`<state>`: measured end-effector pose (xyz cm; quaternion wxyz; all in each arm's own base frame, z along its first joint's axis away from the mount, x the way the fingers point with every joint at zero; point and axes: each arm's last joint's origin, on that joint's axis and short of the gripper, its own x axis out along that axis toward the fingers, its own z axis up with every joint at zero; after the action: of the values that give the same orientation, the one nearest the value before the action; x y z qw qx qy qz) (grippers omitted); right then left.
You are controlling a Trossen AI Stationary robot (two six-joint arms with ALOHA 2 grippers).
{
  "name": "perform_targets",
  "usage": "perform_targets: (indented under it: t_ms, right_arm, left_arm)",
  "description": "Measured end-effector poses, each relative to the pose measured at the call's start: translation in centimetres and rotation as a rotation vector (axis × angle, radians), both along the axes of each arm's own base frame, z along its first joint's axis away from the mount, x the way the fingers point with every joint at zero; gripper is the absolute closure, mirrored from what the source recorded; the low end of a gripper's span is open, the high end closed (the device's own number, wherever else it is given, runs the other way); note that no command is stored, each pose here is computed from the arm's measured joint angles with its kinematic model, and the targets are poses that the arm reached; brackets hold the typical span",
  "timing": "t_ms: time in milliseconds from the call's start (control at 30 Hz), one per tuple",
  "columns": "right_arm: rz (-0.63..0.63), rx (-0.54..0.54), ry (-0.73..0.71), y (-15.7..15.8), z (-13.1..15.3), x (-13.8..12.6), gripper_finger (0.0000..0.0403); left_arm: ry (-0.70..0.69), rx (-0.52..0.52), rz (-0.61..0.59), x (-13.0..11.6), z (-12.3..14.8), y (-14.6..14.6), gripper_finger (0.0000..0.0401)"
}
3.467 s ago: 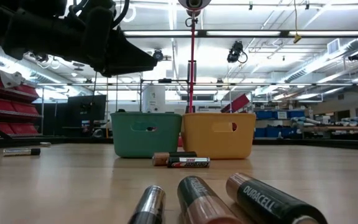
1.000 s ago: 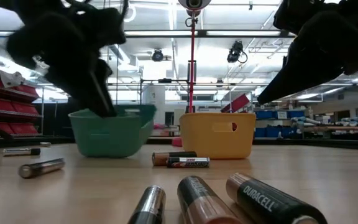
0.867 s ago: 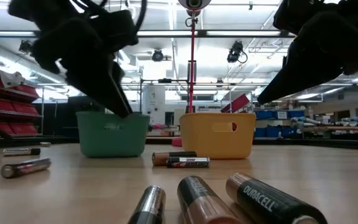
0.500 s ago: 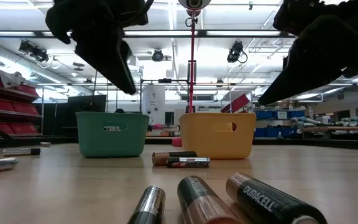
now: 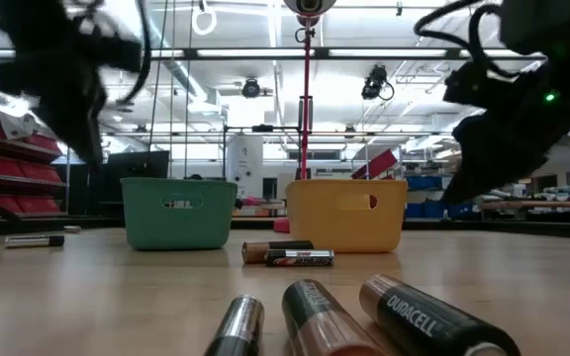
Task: Sort batteries
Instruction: Put the white battery into the yellow bin
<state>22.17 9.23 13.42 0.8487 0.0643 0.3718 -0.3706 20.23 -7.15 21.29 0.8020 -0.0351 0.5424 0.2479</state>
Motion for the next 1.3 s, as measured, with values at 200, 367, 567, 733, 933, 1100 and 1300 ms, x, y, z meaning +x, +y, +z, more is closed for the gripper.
perform_targets:
  t_ms: [200,367,567,733,933,1100,1300]
  right_arm:
    - [0.084,0.112,-0.120,-1.3,-1.2,1.6,0.0233]
    - [0.097,0.131,-0.172,-2.5,-1.5,2.2,0.0233]
    - [0.109,0.138,-0.170,-3.4,-1.4,2.7,0.0233]
    - [0.116,0.135,-0.164,-3.6,-1.4,2.7,0.0233]
    - [0.121,0.134,-0.172,-3.6,-1.3,2.8,0.0233]
    - [0.124,0.143,-0.206,-3.5,-1.1,3.1,0.0234]
    - [0.127,0.149,-0.235,-3.4,-1.0,3.3,0.0241]
  left_arm:
    - [-0.043,-0.046,0.000,-0.7,-5.2,1.4,0.0190]
    - [-0.156,-0.050,-0.085,0.6,-6.0,2.3,0.0190]
    - [-0.246,-0.009,-0.137,2.2,-5.5,4.2,0.0190]
    - [-0.318,-0.028,-0.166,3.1,-5.0,5.3,0.0190]
    - [-0.368,-0.060,-0.167,3.5,-4.7,5.5,0.0190]
    - [-0.399,-0.110,-0.169,3.9,-4.9,5.0,0.0190]
    - [-0.398,-0.149,-0.205,4.5,-5.8,3.7,0.0190]
